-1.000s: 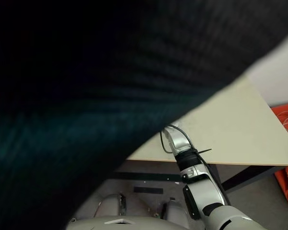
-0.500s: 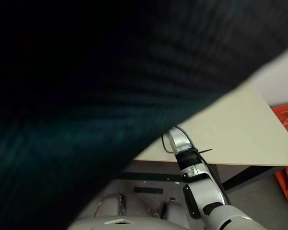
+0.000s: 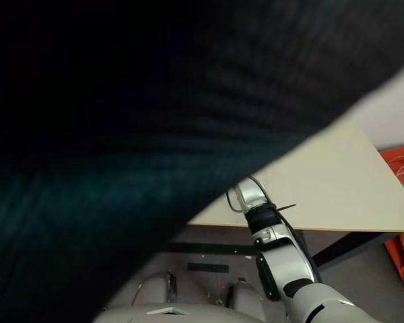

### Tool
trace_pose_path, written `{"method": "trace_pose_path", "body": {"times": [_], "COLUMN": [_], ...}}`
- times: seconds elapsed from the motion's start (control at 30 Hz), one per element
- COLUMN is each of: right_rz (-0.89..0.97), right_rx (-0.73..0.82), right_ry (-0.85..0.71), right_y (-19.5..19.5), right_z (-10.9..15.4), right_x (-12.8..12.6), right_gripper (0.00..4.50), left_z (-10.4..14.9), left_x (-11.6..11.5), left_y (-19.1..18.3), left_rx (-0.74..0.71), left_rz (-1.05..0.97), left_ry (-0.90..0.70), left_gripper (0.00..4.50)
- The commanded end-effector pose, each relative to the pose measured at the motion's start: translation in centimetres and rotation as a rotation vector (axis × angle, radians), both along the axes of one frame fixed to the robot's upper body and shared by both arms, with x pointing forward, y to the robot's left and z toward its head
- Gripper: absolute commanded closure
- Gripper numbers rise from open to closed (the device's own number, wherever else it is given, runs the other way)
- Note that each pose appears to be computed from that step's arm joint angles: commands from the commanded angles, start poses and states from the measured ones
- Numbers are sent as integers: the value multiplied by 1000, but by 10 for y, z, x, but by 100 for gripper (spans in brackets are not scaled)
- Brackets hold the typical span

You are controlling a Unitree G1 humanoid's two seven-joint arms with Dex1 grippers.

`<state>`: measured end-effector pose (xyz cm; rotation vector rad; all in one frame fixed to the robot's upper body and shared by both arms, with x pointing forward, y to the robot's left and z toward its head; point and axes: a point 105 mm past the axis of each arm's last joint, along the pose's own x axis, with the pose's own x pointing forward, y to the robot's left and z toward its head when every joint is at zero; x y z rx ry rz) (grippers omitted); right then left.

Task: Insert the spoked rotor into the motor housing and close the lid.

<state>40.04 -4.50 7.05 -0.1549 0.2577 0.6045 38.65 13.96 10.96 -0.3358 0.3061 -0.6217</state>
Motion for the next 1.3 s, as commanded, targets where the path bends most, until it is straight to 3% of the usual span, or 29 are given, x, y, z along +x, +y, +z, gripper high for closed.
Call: {"method": "trace_pose_path", "body": {"times": [0.03,0.5,0.6,0.83,1.07,1.17,1.3], "right_rz": [-45,-48,-25,-27,-27,-32,-20], "right_rx": [-8,-87,-181,-166,-151,-131,-73], "right_ry": [51,25,-45,-43,-34,-11,43], "right_y": [-4,-14,-16,-17,-16,-15,-12], "right_z": [-9,-20,-23,-23,-22,-21,-18], "right_x": [5,2,1,1,1,1,-2], "right_gripper": [136,136,136,136,136,136,136], "left_z": [18,18,17,10,-13,-31,-27], "left_x": [1,2,2,5,12,12,11], "left_y": [0,2,-1,-4,-20,-30,-46], "left_rx": [-4,-6,-8,-10,-122,-93,-139], "left_rz": [-3,6,3,32,76,79,38], "left_ry": [-60,-61,-59,-35,135,209,214], "left_gripper": [194,194,194,194,194,194,194]}}
